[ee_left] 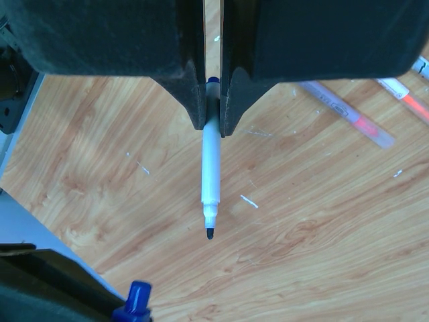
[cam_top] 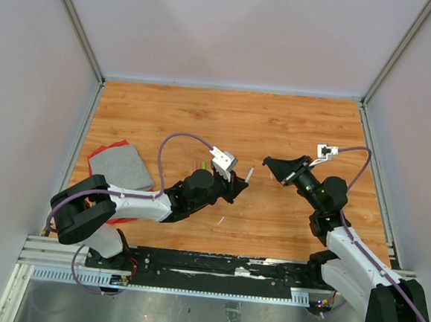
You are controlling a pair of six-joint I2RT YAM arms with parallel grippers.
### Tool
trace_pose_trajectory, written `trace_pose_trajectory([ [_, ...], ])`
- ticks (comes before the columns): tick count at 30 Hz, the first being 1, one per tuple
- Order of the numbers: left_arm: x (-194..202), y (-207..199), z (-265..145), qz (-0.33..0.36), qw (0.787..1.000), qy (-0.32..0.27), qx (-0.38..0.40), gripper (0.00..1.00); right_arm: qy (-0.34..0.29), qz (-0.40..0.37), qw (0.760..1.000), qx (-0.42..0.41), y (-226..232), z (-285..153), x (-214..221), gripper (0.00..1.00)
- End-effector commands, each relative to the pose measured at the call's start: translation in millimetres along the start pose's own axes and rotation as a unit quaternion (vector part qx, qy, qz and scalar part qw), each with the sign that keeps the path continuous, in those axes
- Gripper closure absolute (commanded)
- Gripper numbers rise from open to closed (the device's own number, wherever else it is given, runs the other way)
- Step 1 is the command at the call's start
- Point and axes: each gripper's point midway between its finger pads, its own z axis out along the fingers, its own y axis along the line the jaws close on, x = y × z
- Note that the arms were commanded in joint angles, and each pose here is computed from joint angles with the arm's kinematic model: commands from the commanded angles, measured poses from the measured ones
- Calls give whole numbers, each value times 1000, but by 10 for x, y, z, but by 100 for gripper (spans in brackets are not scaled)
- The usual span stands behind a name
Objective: Insert the pens into the pen caps
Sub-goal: Insert the pen cap onto the pen.
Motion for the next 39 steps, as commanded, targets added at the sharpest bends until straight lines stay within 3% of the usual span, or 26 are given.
trace_pose_trajectory([
  [1, -122, -125, 17, 16, 999, -27, 22, 99, -4, -14, 999, -52, 281, 83, -55, 100],
  [39, -108, -244, -18, 36, 998, -31, 46, 99, 31, -8, 999, -15, 140, 127, 94, 99],
])
